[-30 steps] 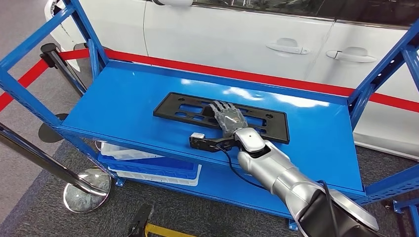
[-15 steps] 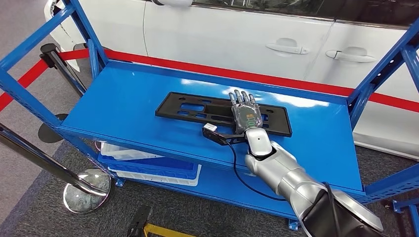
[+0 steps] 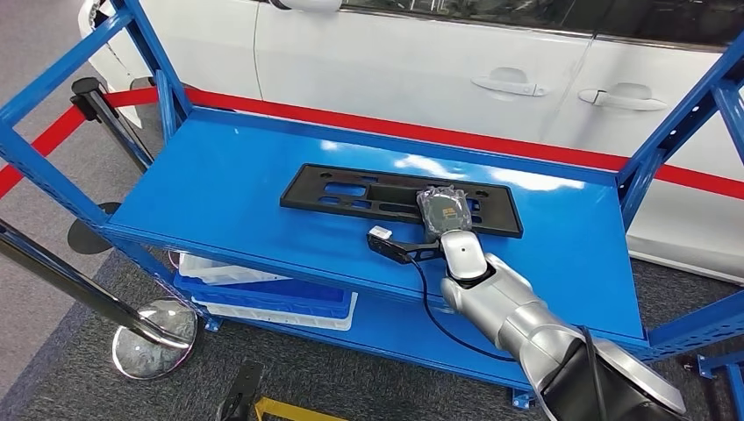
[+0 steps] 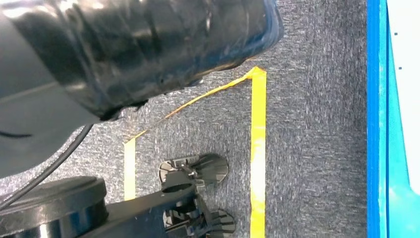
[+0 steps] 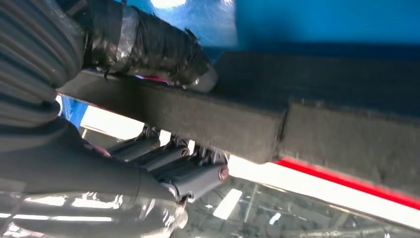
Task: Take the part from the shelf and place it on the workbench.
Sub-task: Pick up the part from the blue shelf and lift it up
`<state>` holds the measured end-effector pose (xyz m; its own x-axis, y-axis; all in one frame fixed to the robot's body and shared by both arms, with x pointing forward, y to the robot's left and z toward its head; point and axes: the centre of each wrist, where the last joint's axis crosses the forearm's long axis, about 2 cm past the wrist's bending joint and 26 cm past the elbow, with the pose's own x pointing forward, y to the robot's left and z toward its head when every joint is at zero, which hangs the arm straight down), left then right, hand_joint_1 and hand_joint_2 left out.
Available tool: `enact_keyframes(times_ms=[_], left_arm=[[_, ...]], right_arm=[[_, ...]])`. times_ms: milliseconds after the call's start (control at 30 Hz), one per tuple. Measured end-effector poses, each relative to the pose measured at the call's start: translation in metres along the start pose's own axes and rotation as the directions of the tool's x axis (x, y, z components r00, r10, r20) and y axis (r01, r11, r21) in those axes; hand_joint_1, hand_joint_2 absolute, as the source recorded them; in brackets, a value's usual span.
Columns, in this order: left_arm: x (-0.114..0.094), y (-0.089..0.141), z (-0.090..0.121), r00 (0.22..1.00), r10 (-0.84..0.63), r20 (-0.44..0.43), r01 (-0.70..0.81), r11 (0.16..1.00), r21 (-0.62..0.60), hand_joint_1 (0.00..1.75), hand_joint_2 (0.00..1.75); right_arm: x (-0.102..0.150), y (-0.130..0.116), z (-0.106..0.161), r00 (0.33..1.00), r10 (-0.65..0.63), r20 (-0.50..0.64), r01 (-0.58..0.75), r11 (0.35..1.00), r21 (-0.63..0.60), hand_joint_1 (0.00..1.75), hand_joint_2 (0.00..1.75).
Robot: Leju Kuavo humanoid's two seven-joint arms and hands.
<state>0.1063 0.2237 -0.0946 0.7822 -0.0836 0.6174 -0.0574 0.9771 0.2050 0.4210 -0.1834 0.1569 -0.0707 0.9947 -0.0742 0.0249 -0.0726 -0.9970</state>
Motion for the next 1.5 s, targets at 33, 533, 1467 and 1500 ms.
enact_keyframes(times_ms=[33, 533, 1467, 1500], left_arm=[[0.0, 0.0, 0.0, 1.0, -0.003, 0.001, 0.003, 1.0, 0.004, 0.0, 0.0], [-0.002, 0.003, 0.0, 1.0, -0.009, 0.022, 0.008, 0.999, 0.042, 0.0, 1.75], [-0.026, 0.009, 0.01, 0.998, -0.035, -0.055, 0.038, 0.998, 0.057, 0.0, 1.75], [-0.026, 0.009, 0.01, 0.998, -0.037, -0.055, 0.04, 0.998, 0.056, 0.0, 1.75]], right_arm=[[-0.001, 0.001, 0.0, 1.0, 0.005, 0.002, -0.005, 1.0, 0.007, 1.75, 1.75], [-0.002, 0.003, 0.001, 0.997, 0.045, 0.057, -0.048, 0.997, 0.054, 1.75, 1.75], [0.036, -0.088, 0.069, 0.848, -0.249, 0.467, 0.507, 0.639, -0.579, 1.75, 1.75], [0.035, -0.091, 0.072, 0.841, -0.256, 0.477, 0.521, 0.623, -0.583, 1.75, 1.75]])
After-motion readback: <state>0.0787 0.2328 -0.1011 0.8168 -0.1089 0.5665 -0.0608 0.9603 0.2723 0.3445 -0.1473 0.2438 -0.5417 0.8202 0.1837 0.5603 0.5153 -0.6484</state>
